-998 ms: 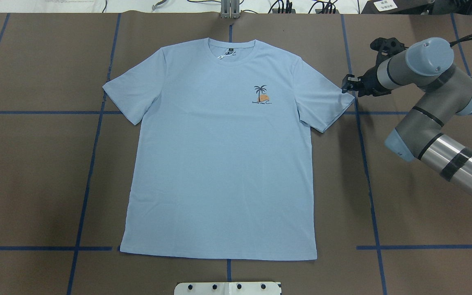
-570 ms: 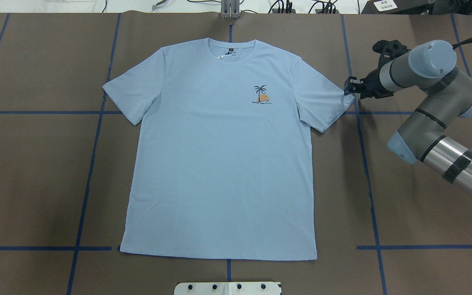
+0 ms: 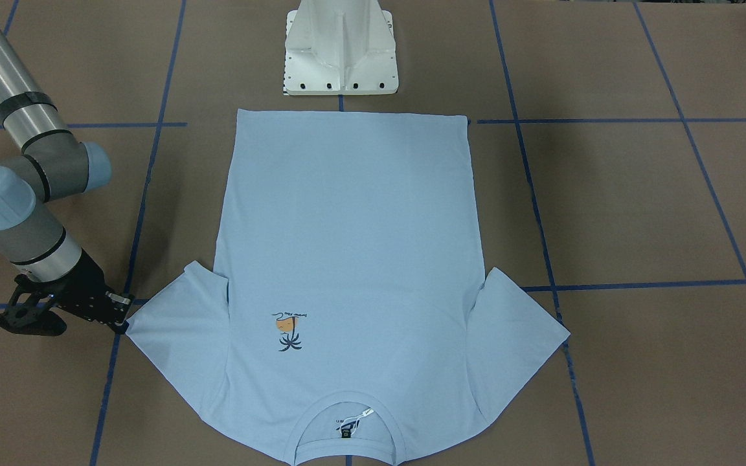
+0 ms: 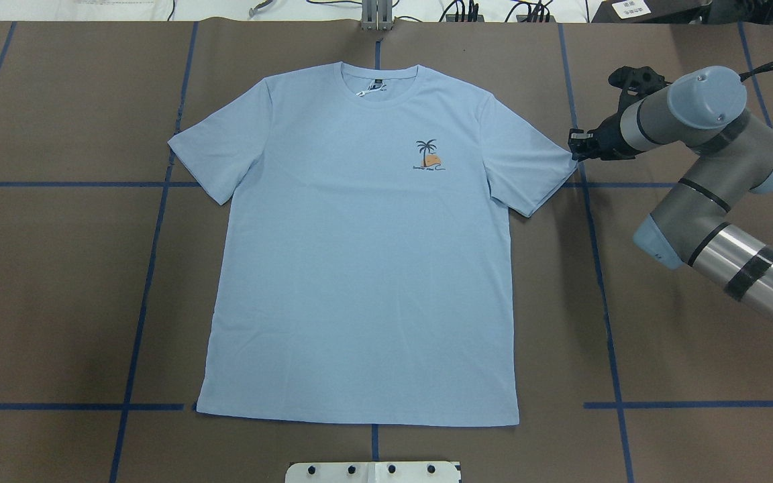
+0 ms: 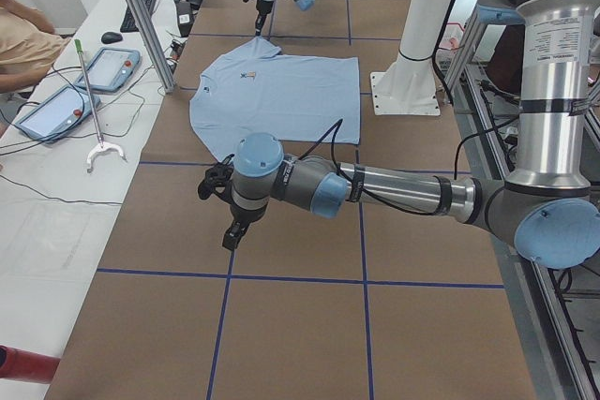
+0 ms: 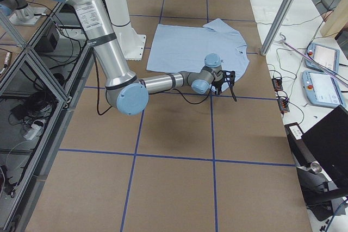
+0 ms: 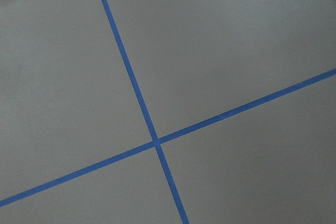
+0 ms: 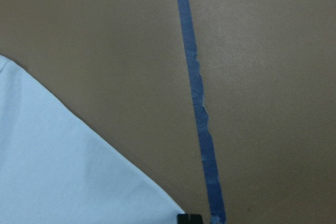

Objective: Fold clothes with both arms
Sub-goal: 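Fold the grasped sleeve with the right gripper inward toward the shirt's center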

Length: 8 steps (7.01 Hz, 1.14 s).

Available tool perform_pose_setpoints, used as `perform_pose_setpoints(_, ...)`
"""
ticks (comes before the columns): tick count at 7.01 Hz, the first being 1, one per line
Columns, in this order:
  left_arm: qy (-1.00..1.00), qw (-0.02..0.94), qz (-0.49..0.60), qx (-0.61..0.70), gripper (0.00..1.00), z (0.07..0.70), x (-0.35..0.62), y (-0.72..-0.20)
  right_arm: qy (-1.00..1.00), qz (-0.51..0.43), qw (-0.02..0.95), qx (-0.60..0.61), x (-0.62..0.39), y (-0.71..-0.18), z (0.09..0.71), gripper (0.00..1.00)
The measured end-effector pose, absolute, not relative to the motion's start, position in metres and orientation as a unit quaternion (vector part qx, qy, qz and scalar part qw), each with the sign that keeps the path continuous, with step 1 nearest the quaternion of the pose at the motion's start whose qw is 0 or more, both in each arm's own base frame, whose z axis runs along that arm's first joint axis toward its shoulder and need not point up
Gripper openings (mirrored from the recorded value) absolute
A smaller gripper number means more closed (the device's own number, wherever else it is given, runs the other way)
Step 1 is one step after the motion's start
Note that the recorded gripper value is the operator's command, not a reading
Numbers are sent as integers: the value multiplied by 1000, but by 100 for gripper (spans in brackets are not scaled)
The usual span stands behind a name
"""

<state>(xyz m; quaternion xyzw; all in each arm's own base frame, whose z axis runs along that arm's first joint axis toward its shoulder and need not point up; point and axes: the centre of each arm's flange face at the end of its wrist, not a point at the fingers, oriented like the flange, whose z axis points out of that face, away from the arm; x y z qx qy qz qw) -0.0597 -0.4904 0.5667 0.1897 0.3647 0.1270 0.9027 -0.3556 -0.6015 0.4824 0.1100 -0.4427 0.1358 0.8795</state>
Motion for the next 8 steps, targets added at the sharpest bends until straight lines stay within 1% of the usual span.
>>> perform_pose_setpoints(2,364,902,128,193,100,563,-60,-490,-458,146,871,104,-367,-596,459,0)
perform_pose_setpoints(3,364,902,128,193,100,562,-60,-490,-470,150,864,101,-379,-594,437,0)
perform_pose_setpoints(4,364,902,128,194,100,561,-60,-490,-480,160,857,94,-395,-598,405,0)
perform_pose_setpoints(6,365,902,128,194,100,562,-60,-489,-483,192,851,76,-435,-615,323,0)
perform_pose_setpoints(8,374,898,130,193,100,561,-58,-487,-470,213,853,80,-469,-632,284,0)
